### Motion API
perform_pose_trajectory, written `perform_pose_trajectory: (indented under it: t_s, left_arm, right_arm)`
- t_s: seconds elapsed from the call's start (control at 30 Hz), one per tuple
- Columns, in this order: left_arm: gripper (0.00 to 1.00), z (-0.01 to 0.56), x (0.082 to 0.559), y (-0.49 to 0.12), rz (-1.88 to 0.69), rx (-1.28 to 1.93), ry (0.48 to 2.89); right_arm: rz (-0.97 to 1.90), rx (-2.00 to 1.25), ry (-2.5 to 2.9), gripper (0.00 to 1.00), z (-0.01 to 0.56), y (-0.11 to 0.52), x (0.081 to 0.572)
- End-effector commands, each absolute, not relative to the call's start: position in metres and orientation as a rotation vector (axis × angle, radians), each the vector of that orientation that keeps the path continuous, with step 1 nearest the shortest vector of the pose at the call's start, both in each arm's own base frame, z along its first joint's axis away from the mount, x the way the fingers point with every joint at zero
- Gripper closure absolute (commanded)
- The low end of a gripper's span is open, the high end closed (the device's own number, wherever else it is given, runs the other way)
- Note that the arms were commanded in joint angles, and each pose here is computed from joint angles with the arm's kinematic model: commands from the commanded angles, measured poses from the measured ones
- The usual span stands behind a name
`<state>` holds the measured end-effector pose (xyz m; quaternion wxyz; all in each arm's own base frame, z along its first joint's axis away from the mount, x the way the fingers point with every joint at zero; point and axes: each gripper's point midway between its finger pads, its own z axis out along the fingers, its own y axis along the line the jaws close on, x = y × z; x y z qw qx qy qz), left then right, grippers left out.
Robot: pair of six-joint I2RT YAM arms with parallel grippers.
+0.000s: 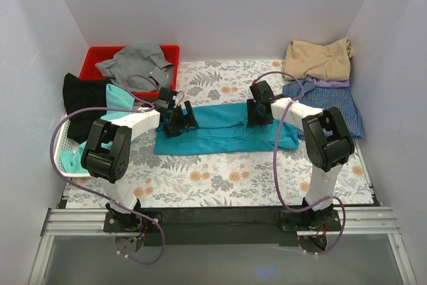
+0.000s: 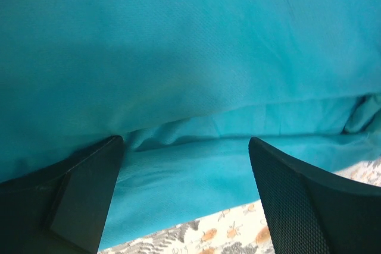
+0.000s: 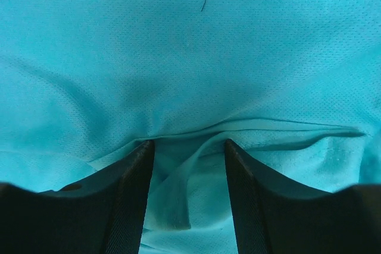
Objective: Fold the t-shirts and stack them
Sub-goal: Fold the tshirt
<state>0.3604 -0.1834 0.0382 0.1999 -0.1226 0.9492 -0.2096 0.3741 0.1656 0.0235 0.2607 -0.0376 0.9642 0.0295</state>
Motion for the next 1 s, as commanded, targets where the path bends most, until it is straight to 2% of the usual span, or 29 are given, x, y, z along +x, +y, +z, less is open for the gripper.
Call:
perform_pose_trajectory:
  t_s: [0.0, 0.2, 0.33, 0.53, 0.73, 0.83, 0.97]
  left_arm:
    - [0.14, 0.01, 0.296, -0.183, -0.517, -0.39, 2.841]
    - [0.16, 0.018, 0.238, -0.207, -0.559, -0.315, 2.931]
    - [0.16, 0.027, 0.201, -0.221, -0.614, -0.262, 2.983]
    - [0.16, 0.037, 0.154, -0.236, -0.745, -0.09, 3.068]
    - [0.16, 0.042, 0.113, -0.273, -0.983, 0.218, 3.131]
    - [0.18, 0.042, 0.105, -0.293, -1.037, 0.379, 3.124]
    - [0.19, 0.063, 0.132, -0.308, -0.973, 0.405, 3.001]
  right_arm:
    - [0.197, -0.214, 2.632, 0.44, 0.023, 0.193, 0.388]
    - [0.208, -0.321, 2.616, 0.44, 0.02, 0.217, 0.43]
    - [0.247, -0.411, 2.616, 0.44, 0.014, 0.247, 0.477]
    - [0.528, -0.647, 2.604, 0.41, -0.02, 0.299, 0.495]
    - [0.71, -0.769, 2.471, 0.37, -0.005, 0.325, 0.506]
    - [0.726, -0.807, 2.406, 0.36, 0.007, 0.329, 0.512]
    - [0.709, -0.825, 2.281, 0.35, 0.047, 0.331, 0.526]
